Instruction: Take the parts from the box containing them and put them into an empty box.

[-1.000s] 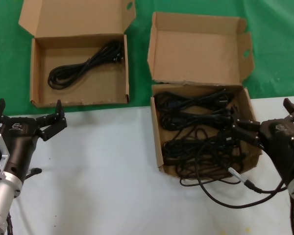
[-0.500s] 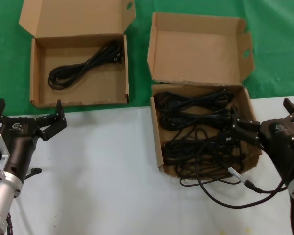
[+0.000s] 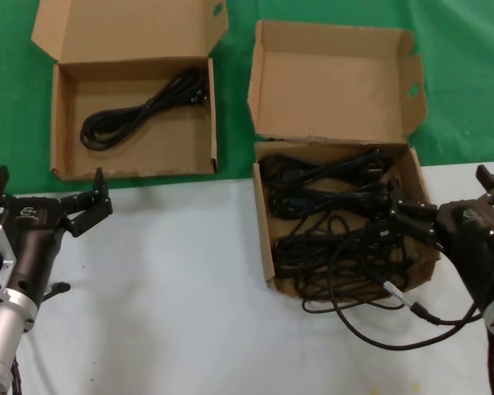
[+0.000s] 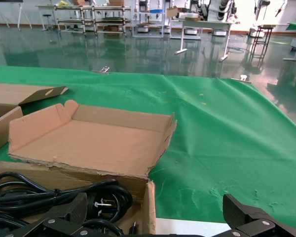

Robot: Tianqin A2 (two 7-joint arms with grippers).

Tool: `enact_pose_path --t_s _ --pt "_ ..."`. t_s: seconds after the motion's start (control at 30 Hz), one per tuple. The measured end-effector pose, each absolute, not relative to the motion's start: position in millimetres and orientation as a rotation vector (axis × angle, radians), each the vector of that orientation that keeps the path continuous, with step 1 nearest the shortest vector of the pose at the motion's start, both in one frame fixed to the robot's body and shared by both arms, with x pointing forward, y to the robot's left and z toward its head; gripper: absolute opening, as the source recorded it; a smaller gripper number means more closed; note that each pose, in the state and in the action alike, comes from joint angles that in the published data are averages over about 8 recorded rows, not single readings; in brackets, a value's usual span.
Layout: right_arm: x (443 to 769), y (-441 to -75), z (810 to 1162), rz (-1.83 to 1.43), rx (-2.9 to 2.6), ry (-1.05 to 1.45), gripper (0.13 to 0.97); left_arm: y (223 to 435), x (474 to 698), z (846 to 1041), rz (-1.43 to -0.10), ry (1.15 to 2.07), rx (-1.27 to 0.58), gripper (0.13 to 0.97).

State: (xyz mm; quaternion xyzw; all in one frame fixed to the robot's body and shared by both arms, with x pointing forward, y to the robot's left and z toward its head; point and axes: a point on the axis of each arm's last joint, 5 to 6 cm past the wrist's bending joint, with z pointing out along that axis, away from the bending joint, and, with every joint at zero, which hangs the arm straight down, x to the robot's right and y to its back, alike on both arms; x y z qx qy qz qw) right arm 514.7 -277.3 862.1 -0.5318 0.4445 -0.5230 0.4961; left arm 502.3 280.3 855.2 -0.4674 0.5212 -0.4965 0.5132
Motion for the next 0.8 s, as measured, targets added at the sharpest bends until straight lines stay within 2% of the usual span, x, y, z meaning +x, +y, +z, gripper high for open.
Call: enact_pose_path --t_s 0.8 --pt "514.7 -277.3 862.1 -1.267 -1.288 1.077 0.966 280.3 502.3 855.2 -1.194 1.253 -1.124 0.966"
